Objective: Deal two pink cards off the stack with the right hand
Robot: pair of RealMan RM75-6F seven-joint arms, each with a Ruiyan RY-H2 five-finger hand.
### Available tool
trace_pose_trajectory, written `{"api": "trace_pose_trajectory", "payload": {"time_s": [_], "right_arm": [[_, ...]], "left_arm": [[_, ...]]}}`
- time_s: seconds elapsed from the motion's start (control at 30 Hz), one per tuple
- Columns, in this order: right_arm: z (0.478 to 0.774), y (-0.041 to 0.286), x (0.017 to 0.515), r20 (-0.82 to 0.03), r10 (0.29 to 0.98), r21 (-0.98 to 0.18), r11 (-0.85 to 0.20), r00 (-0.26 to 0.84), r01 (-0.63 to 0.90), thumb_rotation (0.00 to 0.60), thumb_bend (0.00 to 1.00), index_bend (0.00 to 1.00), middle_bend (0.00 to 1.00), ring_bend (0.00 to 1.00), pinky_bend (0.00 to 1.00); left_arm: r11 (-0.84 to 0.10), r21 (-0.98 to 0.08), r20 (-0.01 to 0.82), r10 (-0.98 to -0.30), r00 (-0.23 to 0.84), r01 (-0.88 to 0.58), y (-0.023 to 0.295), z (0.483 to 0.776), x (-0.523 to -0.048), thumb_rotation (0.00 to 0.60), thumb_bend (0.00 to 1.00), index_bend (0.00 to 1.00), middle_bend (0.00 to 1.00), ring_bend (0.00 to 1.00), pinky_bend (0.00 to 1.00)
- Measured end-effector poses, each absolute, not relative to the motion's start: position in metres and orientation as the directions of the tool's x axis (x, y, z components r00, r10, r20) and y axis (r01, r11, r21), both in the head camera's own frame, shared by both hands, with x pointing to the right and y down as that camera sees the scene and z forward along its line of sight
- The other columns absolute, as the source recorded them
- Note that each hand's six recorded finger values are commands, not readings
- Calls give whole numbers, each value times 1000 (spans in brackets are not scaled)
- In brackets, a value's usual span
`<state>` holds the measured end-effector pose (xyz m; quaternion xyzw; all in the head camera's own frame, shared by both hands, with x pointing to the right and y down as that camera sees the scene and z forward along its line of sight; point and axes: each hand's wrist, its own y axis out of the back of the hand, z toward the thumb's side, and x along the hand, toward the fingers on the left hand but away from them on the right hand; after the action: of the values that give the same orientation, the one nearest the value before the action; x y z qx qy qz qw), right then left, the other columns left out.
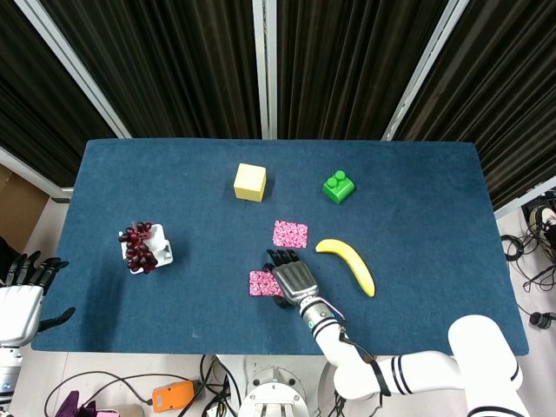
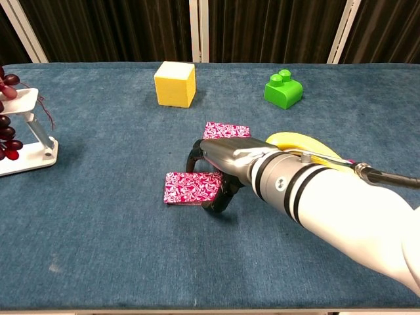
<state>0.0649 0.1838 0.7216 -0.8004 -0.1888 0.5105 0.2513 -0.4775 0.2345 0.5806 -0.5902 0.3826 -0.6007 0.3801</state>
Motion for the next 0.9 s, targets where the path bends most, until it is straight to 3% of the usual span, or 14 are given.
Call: {"api": "trace_pose_trajectory", "payload": {"time_s": [0.2,0.5,0.9], "right_arm": [[719,180,66,-712,568,-598,-798,413,68,600,569,439,82,0,0],[705,174,81,-687,589,-615,-783,426,91,600,573,441,82,0,0],[695,168,179,-704,630,-645,-760,327,78,600,572,434,82,0,0]], "left_arm": [[-419,-908,419,-908,-14,5,235,581,-477,600,71,212,179,31,0],[-411,-912,411,-912,-10,6,234,579,-477,600,72,212,179,31,0],[-407,-913,407,-913,-3,-3,237,578,-472,600,71,212,179,31,0]]}}
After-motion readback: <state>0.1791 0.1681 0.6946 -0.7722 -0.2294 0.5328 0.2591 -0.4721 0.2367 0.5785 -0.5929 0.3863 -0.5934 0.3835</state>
